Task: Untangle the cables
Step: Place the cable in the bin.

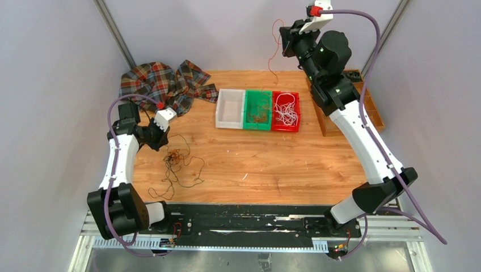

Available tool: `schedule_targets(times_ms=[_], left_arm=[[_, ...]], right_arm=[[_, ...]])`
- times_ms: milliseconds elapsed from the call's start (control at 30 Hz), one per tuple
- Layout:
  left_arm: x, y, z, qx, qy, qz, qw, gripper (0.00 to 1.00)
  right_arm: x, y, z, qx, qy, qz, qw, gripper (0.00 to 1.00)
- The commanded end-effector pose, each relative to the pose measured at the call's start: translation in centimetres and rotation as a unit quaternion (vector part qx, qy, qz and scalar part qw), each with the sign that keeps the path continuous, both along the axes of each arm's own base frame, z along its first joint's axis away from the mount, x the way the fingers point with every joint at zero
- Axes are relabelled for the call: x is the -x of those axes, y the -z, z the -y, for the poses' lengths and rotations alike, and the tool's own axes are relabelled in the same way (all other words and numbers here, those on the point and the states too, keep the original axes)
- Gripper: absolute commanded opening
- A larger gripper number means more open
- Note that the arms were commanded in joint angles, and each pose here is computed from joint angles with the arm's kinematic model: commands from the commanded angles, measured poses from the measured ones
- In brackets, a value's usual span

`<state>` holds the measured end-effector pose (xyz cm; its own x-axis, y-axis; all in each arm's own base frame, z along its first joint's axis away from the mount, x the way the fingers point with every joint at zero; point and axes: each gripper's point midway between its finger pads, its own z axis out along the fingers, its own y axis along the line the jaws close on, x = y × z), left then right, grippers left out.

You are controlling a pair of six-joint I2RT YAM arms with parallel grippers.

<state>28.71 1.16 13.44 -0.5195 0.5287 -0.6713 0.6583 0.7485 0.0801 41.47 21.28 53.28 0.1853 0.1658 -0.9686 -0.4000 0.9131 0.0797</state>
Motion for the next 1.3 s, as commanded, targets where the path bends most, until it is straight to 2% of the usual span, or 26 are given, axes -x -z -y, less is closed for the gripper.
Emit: schedule_targets(times_ms=[0,333,533,867,1267], left_arm=[[0.2,0.7,0.3,0.007,0.012,-0.009,1.0,0.01],[0.1,0.6,0.6,0.016,0.013,-0.009,1.0,0.01],[0.0,0.3,0.7,0.024,0.011,-0.007,1.0,0.01],[-0.3,-0.1,0.9,0.031,0.01,-0.004,0.999,0.01],[-0.4,0.0,0.9,0.033,0.01,-0.006,0.999,0.01]], right_arm=[[-0.4,-1.2,0.7,-0.018,-0.004,0.013,1.0,0.01],[-1.8,0.5,1.1,-0.01,0.003,-0.005,1.0,0.0],[-3.6,4.6,-0.1,0.013,-0.003,-0.049,0.999,0.0],[-6.8,17.4,-2.0,0.069,-0.009,-0.178,0.982,0.01],[-8.9,32.2,-3.4,0.153,-0.009,-0.31,0.938,0.01]])
